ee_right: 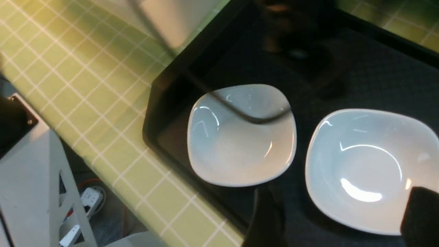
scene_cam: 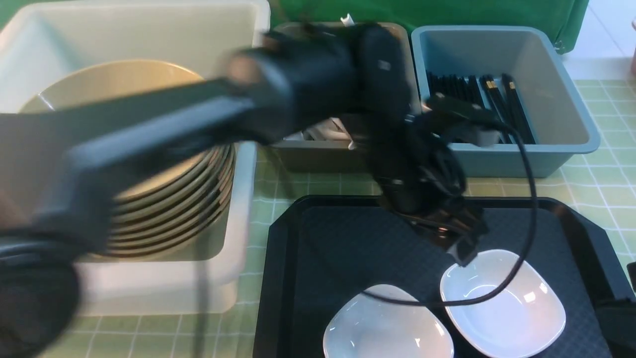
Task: On green table put chopsticks spoon bowls plates into blue grey white boxes.
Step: 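Grasp the small white bowl on the black tray by its rim with the left gripper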
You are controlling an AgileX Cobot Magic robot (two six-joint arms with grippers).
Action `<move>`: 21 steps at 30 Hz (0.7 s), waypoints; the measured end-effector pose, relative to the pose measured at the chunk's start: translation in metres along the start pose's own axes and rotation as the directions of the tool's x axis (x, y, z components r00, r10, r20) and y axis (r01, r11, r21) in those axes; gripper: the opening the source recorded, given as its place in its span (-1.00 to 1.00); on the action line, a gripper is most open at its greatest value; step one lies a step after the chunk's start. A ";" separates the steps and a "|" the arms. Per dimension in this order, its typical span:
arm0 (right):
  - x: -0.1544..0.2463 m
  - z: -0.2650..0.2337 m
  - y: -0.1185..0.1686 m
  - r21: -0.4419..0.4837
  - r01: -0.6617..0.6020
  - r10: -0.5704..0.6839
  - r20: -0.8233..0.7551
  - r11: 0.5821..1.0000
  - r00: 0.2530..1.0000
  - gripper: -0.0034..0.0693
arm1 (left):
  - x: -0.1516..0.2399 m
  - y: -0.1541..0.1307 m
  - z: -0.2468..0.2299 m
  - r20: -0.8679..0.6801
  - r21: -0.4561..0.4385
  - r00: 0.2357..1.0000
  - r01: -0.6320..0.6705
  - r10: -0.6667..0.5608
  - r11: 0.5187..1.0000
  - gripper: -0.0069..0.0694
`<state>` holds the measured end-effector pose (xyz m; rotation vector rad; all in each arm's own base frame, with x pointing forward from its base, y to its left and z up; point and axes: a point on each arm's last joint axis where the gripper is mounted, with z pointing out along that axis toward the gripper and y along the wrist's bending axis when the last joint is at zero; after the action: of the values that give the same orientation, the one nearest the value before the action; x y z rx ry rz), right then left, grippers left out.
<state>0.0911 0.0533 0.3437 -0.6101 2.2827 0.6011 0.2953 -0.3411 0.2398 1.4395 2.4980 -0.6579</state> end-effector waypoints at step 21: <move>0.006 0.001 -0.010 0.155 -0.009 0.021 -0.078 0.988 0.997 0.46 | -0.021 0.020 0.079 -0.053 0.195 0.993 -0.093 0.106 0.976 -0.78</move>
<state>0.0933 0.0441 0.3359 -0.5504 2.3836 0.4085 0.3181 -0.3854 0.1721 1.6643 2.4458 -0.8677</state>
